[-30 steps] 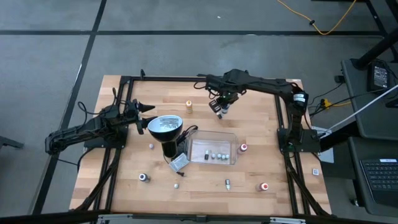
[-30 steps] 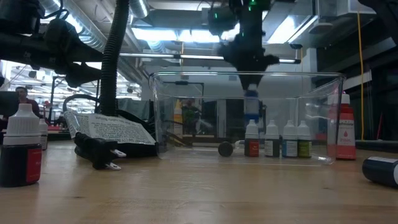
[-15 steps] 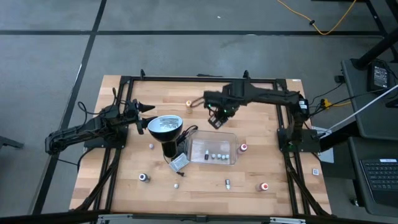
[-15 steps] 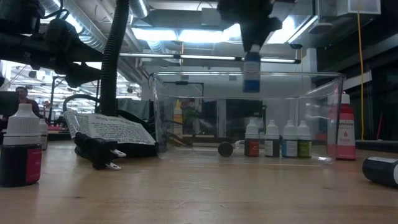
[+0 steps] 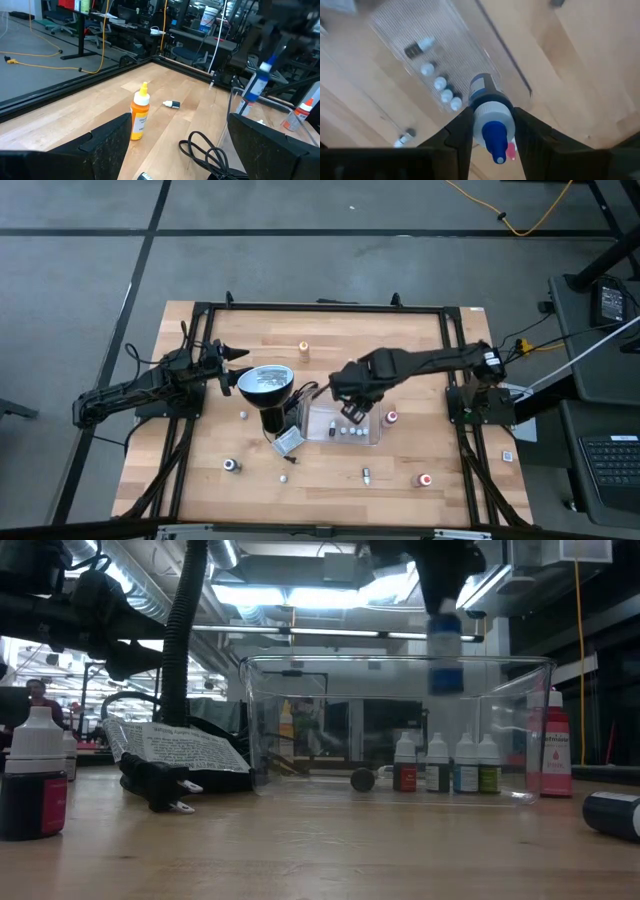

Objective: Pick & Place food coloring
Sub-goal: Put the big blue food coloring bottle into the transparent bin

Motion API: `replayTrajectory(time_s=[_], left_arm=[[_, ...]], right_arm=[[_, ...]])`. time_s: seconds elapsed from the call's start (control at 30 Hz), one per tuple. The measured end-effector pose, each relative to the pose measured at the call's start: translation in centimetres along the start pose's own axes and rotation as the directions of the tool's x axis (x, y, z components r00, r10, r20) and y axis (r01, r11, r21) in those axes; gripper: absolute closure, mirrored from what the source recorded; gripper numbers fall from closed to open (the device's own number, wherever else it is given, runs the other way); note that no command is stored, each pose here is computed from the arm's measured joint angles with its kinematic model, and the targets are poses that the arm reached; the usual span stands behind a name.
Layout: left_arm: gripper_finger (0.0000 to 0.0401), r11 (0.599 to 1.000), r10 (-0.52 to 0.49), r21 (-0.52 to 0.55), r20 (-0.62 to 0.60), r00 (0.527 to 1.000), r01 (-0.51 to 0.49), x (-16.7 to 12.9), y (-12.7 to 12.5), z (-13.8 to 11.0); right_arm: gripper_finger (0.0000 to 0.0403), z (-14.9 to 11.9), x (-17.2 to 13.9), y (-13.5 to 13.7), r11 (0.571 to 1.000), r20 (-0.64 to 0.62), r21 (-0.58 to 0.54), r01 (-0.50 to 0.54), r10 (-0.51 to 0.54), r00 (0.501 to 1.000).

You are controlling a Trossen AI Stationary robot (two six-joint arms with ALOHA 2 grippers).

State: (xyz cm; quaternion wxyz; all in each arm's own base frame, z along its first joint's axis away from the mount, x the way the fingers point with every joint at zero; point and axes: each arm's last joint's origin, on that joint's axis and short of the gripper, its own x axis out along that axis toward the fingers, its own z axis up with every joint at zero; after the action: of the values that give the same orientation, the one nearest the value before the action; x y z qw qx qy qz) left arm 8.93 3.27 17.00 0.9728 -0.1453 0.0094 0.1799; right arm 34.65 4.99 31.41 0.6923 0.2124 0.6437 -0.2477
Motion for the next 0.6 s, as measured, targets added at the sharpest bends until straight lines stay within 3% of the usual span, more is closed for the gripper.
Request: replayTrajectory(time_s=[0.6], left_arm=[[0.0079,1.0,0.0,0.0,0.001,1.0,0.0,0.0,0.0,0.0]], right_arm=[[0.0275,-0.5,8.0,-1.0,0.998,-0.006,0.029,-0.054,0.055,0.998]])
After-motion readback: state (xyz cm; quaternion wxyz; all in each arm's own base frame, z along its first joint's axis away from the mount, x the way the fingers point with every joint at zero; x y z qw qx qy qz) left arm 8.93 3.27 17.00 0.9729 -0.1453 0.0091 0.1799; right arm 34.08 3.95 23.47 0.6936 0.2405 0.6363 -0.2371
